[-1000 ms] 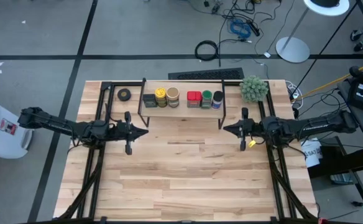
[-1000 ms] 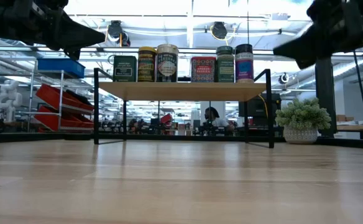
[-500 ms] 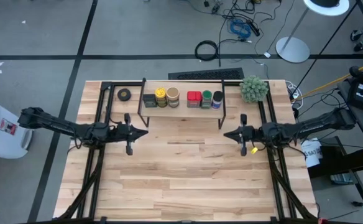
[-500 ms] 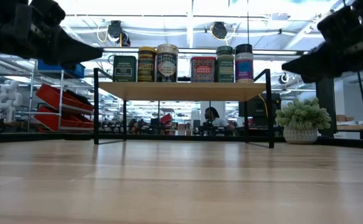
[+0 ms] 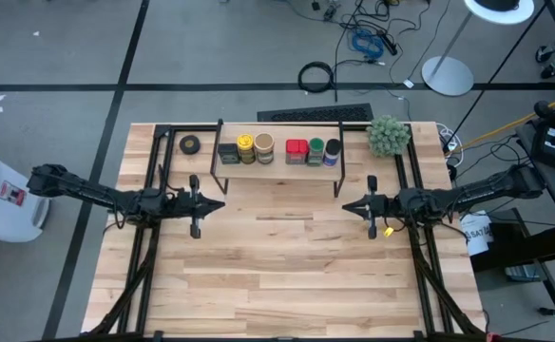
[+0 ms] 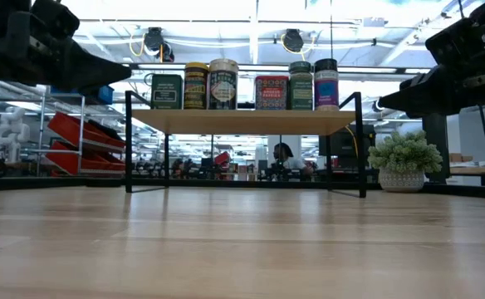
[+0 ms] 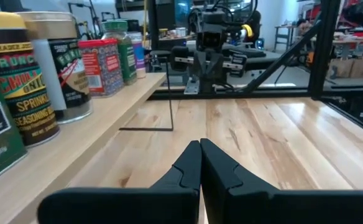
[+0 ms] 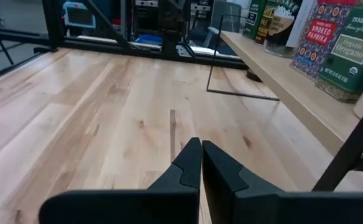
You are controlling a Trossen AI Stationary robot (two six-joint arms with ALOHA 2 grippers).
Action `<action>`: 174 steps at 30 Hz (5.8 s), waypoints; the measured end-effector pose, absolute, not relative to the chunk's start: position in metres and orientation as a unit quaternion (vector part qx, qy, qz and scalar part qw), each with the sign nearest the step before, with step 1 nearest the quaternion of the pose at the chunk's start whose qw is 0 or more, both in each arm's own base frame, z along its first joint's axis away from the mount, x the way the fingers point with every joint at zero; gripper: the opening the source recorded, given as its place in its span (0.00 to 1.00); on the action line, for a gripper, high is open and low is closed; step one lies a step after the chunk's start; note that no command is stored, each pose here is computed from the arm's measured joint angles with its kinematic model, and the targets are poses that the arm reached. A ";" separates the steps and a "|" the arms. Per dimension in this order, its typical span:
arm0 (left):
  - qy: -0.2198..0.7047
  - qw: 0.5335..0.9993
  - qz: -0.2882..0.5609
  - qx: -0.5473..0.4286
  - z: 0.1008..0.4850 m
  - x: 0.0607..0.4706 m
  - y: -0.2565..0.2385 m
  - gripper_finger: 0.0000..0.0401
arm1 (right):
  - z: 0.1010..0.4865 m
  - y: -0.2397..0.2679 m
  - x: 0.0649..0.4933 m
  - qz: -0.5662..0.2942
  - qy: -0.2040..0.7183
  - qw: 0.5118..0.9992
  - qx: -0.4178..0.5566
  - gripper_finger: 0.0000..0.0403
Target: Shelf spices
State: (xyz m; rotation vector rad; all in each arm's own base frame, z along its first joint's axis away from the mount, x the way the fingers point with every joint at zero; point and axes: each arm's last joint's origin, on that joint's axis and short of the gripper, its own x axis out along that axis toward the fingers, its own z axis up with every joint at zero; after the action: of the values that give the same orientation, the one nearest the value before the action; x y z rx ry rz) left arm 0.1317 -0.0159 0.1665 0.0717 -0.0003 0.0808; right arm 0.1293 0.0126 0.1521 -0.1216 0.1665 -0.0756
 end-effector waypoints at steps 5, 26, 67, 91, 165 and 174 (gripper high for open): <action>-0.021 0.998 0.023 0.051 0.171 0.129 -0.015 0.01 | 0.153 0.013 0.129 -0.036 0.079 0.994 -0.060 0.00; -0.032 0.999 0.008 0.038 0.174 0.110 -0.009 0.01 | 0.161 0.014 0.115 0.025 0.047 0.998 -0.021 0.00; -0.011 1.000 0.004 0.016 0.168 0.098 -0.008 0.01 | 0.170 0.012 0.096 0.031 -0.018 0.999 -0.008 0.00; -0.003 0.999 -0.038 0.029 0.166 0.098 -0.010 0.01 | 0.170 0.012 0.096 0.035 -0.018 0.999 -0.012 0.00; -0.005 0.999 -0.039 0.016 0.166 0.098 -0.010 0.06 | 0.170 0.012 0.096 0.035 -0.018 0.999 -0.013 0.00; -0.006 0.999 -0.039 0.016 0.166 0.098 -0.010 0.06 | 0.170 0.012 0.096 0.035 -0.018 0.999 -0.013 0.00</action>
State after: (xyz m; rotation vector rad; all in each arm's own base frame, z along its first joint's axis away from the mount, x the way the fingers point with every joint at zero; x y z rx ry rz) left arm 0.0978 -0.0104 0.1663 0.0326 -0.0110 -0.0784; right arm 0.0962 0.0118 0.1702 -0.0265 -0.0361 0.0696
